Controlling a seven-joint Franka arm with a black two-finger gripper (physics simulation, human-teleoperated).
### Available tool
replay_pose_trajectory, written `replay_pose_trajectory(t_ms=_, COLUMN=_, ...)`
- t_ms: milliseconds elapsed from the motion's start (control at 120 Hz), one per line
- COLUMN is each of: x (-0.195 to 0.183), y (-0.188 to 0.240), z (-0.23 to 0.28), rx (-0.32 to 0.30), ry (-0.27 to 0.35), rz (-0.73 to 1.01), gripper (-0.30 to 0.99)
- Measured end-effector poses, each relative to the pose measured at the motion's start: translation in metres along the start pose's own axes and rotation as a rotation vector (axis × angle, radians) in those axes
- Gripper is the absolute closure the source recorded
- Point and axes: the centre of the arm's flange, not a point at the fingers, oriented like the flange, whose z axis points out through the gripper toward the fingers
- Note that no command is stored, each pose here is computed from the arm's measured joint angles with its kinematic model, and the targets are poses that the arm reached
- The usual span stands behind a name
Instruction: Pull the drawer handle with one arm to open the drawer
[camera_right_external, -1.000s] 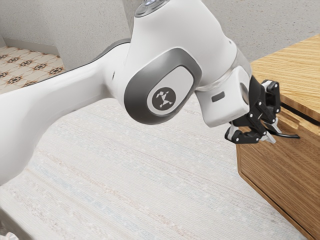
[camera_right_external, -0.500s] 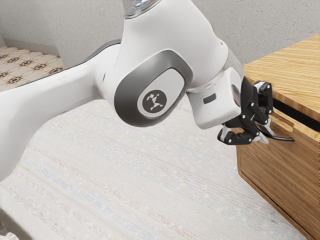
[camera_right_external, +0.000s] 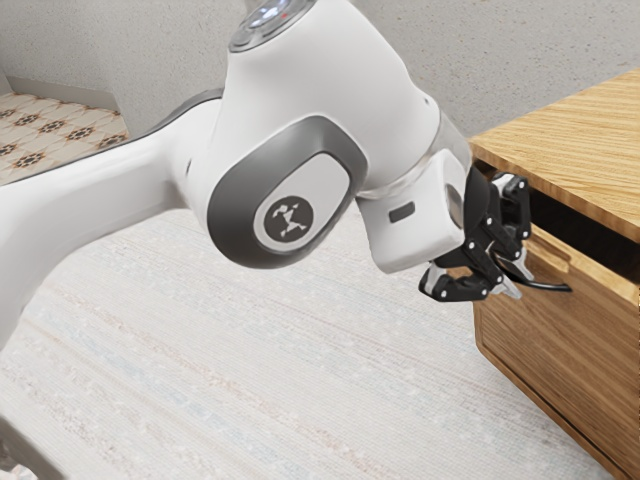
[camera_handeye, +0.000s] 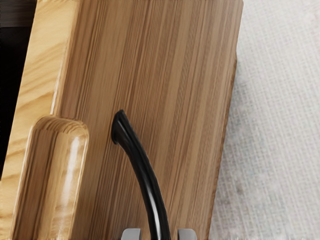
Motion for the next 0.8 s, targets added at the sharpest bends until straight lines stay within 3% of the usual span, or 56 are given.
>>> replay_pose_trajectory(t_ms=800, x=0.001, y=0.026, z=-0.018, rx=0.017, ry=-0.017, rz=0.001, gripper=0.70)
